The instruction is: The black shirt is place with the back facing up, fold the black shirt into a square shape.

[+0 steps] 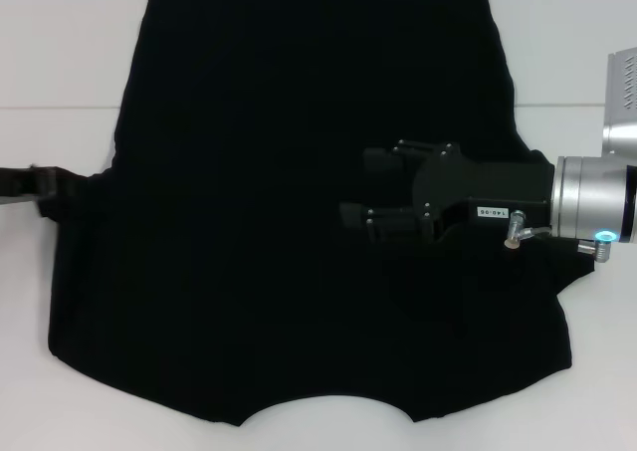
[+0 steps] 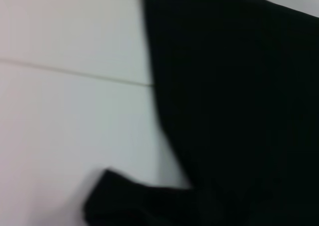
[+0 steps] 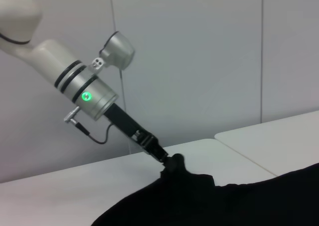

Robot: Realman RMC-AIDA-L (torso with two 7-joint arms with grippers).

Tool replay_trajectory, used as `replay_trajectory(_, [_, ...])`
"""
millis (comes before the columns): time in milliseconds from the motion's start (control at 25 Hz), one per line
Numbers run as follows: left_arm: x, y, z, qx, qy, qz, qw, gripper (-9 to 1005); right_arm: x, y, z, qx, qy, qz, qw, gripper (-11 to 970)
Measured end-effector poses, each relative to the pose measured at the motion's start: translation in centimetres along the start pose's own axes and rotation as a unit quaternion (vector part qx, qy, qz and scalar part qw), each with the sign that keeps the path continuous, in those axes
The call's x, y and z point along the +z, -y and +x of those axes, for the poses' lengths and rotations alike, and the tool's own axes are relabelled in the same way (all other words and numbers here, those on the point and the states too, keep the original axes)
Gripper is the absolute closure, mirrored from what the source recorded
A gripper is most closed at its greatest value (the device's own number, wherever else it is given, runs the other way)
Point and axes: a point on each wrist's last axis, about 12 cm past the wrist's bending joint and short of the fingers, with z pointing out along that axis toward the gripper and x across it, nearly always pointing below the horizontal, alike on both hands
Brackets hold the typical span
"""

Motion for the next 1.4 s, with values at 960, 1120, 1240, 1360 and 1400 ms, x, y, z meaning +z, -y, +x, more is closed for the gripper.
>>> replay_trajectory(960, [4.4, 9.4, 3.3, 0.168, -0.011, 0.191, 0.967, 917, -0.2, 0.2, -0.3, -0.004, 0.01, 0.009, 1.0, 75])
replay_trajectory(1120, [4.4, 10.1, 3.0, 0.163, -0.008, 0.209, 0.964, 900, -0.5, 0.7, -0.3, -0.003, 0.01, 0.022, 1.0, 75])
replay_trajectory(1240, [3.9, 10.5, 2.8, 0.155, -0.004, 0.231, 0.96, 846, -0.9, 1.1, -0.4, 0.003, 0.015, 0.039, 0.999, 75])
replay_trajectory(1360, [2.9, 10.7, 2.8, 0.144, 0.005, 0.278, 0.95, 710, -1.6, 1.9, -0.5, 0.029, 0.018, 0.064, 0.997, 75])
replay_trajectory(1400, [2.5, 10.7, 2.9, 0.142, 0.012, 0.298, 0.944, 665, -2.0, 2.4, -0.6, 0.046, 0.016, 0.076, 0.996, 75])
